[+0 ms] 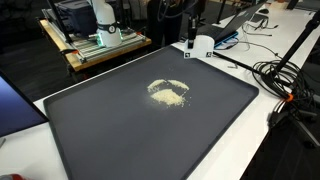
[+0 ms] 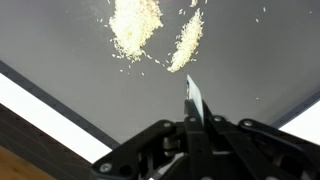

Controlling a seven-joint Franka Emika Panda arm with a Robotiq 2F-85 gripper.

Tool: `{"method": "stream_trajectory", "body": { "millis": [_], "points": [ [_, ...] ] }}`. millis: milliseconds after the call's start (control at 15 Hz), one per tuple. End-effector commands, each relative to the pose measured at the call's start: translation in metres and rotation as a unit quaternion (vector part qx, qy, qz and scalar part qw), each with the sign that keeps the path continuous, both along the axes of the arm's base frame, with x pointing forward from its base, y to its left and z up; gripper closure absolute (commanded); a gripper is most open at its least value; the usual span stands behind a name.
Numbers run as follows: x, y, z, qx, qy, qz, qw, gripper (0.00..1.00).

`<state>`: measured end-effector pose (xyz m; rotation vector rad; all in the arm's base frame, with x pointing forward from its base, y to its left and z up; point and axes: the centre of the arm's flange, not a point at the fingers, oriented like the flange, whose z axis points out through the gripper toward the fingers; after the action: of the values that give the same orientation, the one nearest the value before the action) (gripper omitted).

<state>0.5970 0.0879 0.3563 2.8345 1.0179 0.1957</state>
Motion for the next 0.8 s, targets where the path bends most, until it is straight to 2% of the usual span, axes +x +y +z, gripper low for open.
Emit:
{"method": "stream_trajectory", "body": {
  "millis": [0,267,467,733],
  "points": [
    [0.002,-0.009,0.003,-0.019,-0.005,-0.017,0.9997,0.99],
    [0.005,-0.007,0.006,-0.030,0.028,-0.018,0.9990,0.99],
    [0.010,-0.006,0.006,-0.023,0.061,-0.027,0.9975,0.99],
    [0.023,-0.013,0.007,-0.021,0.066,-0.045,0.9966,0.99]
  ]
}}
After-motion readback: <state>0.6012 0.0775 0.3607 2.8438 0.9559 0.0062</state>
